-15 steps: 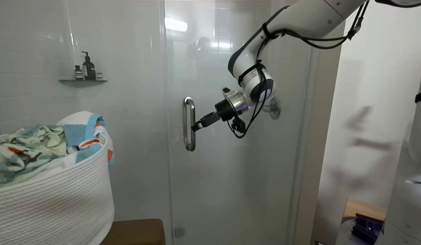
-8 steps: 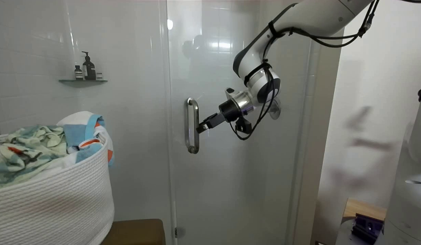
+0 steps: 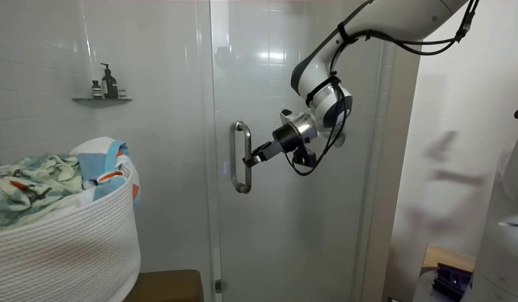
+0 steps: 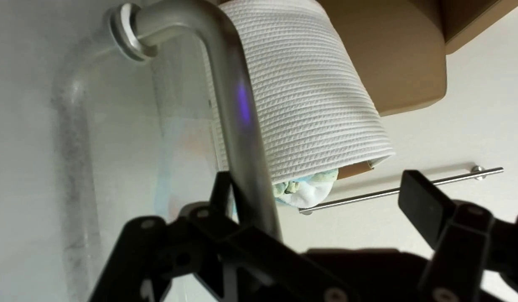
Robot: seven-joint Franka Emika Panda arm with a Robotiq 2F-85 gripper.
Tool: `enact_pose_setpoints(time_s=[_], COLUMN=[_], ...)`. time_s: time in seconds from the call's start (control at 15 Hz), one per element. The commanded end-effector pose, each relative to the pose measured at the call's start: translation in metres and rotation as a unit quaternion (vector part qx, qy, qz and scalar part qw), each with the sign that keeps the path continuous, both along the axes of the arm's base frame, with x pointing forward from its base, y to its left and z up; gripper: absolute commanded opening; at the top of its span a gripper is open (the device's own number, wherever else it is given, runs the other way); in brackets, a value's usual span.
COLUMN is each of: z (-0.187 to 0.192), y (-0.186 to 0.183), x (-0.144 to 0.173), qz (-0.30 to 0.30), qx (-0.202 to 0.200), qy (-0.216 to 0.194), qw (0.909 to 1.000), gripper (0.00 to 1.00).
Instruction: Open the shower door
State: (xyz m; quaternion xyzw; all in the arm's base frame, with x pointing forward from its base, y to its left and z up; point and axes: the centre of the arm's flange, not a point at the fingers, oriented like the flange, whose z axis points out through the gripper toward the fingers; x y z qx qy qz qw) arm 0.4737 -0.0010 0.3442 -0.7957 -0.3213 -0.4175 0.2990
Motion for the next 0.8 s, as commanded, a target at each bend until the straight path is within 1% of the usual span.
enact_pose_setpoints(time_s=[0.0,0.2,0.4,0.6,0.73], z=[0.013,0.015,0.015,0.015,0.018], y=[0.025,0.036,0.036,0.031,0.027], x=[-0.025,-0.034,-0.037,-0.034,-0.032], qz=[0.024,0.029,0.013,-0.016,-0.040], qx=[0.009,0.011,0.005,-0.017,-0.042], qy=[0.022,0.029,0.036,0.037,0.035], qw=[0.9994,0.9991,0.9993,0.9990,0.9977], gripper=[1.00,1.00,1.00,1.00,1.00])
